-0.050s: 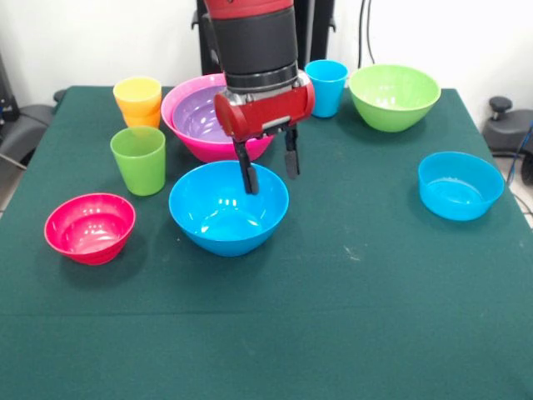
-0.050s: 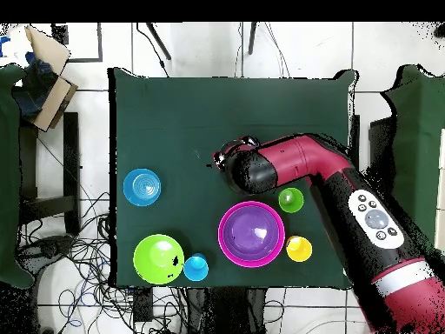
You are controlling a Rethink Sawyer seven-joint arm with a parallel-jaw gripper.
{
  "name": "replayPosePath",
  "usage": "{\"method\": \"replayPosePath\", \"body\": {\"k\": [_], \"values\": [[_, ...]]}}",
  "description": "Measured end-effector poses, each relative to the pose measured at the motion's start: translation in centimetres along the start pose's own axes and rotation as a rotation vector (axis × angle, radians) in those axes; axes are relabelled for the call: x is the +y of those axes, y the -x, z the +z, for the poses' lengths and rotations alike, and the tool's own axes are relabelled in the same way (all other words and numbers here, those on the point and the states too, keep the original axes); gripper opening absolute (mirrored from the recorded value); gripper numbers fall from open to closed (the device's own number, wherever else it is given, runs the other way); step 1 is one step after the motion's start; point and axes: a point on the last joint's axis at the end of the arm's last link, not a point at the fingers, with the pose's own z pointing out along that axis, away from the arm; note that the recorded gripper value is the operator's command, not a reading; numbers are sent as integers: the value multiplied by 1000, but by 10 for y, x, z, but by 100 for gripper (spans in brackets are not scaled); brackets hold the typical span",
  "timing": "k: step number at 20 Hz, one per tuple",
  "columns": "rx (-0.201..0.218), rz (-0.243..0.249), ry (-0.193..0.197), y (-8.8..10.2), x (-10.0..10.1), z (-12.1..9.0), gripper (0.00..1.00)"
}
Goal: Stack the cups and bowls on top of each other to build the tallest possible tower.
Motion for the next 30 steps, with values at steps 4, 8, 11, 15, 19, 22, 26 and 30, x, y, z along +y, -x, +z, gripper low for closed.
{"method": "replayPosePath", "body": {"k": [4,8,11,15,19,22,26,30], "values": [[-5,-27,-22,7,9,-1,100],[-12,-51,-27,10,23,8,100],[-16,-64,-24,12,34,17,100],[-11,-70,-15,11,43,26,100],[0,-66,-6,6,47,34,100],[2,-47,4,3,44,36,100],[6,-8,17,-5,36,37,100],[4,25,16,-12,22,36,100]]}}
